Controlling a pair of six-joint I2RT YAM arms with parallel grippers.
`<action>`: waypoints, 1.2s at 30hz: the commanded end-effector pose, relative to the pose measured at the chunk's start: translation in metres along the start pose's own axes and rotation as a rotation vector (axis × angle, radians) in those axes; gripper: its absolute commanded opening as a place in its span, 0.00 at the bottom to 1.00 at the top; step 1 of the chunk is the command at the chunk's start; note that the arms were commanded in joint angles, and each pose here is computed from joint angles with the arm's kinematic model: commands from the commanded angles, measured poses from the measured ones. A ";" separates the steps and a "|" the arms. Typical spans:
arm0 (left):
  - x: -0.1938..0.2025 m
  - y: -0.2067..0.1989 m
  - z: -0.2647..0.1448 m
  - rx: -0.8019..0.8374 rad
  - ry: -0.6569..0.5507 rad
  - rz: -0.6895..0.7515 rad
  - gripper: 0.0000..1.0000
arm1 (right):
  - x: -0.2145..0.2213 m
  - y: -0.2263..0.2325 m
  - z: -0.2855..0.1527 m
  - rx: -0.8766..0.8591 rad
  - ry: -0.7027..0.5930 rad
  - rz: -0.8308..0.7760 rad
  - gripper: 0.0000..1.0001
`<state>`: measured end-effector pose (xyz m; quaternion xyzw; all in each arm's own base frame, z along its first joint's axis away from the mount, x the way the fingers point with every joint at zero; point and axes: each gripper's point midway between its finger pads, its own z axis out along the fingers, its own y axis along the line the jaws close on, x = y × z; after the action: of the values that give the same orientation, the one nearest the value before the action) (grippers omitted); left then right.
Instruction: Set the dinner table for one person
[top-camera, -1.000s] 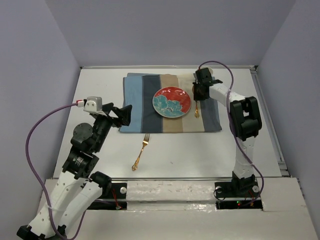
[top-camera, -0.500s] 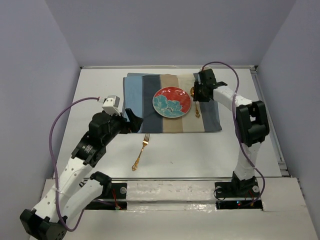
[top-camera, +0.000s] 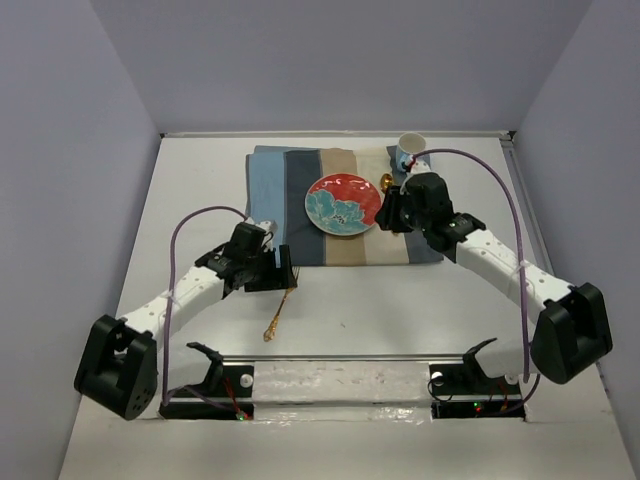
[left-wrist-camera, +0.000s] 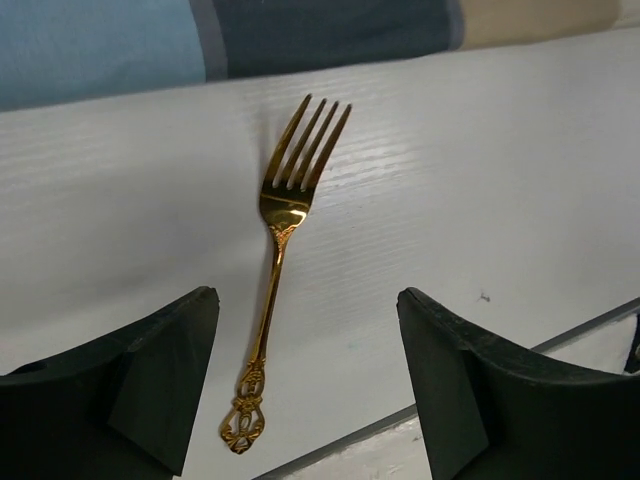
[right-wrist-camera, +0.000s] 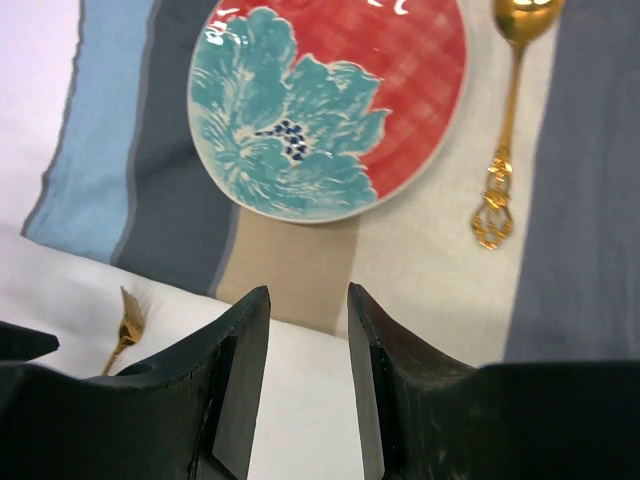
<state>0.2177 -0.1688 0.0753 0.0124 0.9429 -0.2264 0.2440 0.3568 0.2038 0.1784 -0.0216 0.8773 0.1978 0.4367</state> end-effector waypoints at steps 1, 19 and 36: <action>0.015 0.001 0.007 -0.003 0.097 0.022 0.79 | -0.023 -0.006 -0.020 0.009 -0.118 -0.006 0.43; 0.058 0.035 0.039 -0.268 0.245 0.049 0.29 | -0.027 -0.006 -0.051 -0.019 -0.192 -0.008 0.41; 0.036 0.024 0.016 -0.353 0.104 0.099 0.00 | -0.035 -0.001 -0.065 -0.046 -0.233 0.000 0.41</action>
<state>0.1991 -0.1737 0.0172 0.0375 0.9795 -0.0735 0.1836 0.3246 0.1732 0.2231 -0.0096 0.8362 0.2086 0.5071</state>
